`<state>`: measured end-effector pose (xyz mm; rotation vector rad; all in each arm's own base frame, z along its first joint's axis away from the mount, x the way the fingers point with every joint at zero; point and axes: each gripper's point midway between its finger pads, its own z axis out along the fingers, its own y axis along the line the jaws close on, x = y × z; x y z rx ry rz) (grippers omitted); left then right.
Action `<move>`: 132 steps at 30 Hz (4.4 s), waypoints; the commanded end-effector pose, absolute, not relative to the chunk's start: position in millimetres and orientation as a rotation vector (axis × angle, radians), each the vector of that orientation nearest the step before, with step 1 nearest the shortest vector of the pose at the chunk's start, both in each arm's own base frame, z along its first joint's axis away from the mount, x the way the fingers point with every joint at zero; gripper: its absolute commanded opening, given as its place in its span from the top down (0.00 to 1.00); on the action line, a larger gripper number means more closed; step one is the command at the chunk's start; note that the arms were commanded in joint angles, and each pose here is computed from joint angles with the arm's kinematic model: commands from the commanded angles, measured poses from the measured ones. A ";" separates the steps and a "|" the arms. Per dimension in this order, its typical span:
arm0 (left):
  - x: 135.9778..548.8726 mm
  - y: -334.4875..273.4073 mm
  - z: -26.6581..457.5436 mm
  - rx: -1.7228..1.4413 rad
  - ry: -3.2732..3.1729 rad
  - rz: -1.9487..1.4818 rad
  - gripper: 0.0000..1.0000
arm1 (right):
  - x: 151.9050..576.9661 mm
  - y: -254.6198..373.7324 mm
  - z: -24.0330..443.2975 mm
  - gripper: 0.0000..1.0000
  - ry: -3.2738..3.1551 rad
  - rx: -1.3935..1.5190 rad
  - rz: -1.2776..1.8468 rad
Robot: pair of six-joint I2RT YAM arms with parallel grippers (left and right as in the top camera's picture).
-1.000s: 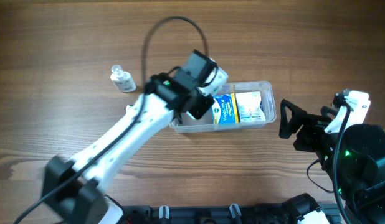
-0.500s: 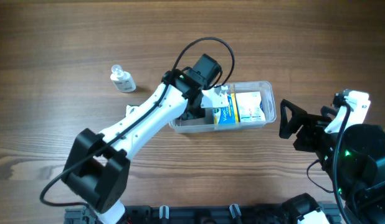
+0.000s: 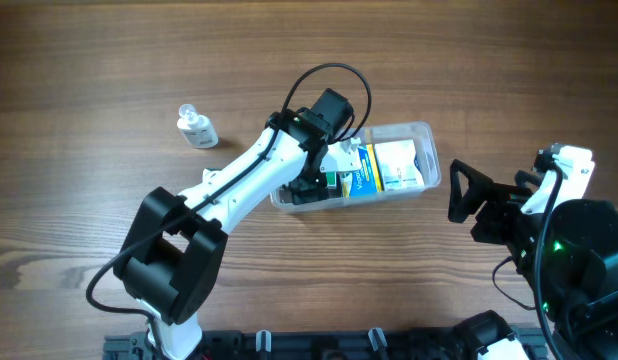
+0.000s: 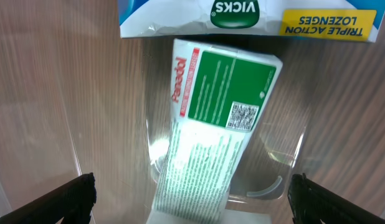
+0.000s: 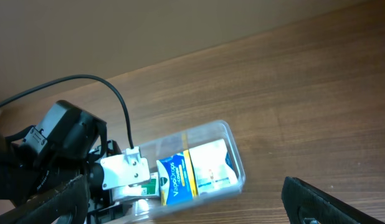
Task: Pack container
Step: 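Carry the Panadol box into the container's left side and release, then move left gripper to the green Zam-Buk tin and grasp it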
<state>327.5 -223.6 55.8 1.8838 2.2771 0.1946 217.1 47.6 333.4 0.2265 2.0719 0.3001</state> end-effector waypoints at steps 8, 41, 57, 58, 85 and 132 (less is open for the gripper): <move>294.8 -257.7 54.2 1.704 2.448 -0.236 0.00 | 217.9 43.9 335.3 0.00 2.064 0.241 0.281; 298.5 -240.9 36.8 1.463 2.659 -0.085 0.96 | 217.9 43.9 335.3 0.00 2.065 0.240 0.281; 311.9 -241.4 53.4 1.373 2.599 -0.049 0.96 | 217.9 43.9 335.3 0.00 2.064 0.240 0.281; 313.3 -240.8 48.5 1.370 2.604 -0.047 0.96 | 217.9 43.9 335.3 0.00 2.064 0.240 0.281; 315.1 -215.7 196.6 0.947 2.432 -0.030 0.45 | 217.9 43.8 335.2 0.00 2.065 0.241 0.281; 300.3 -36.6 26.4 0.086 3.047 0.293 0.02 | 216.8 43.4 333.1 0.00 2.074 0.240 0.276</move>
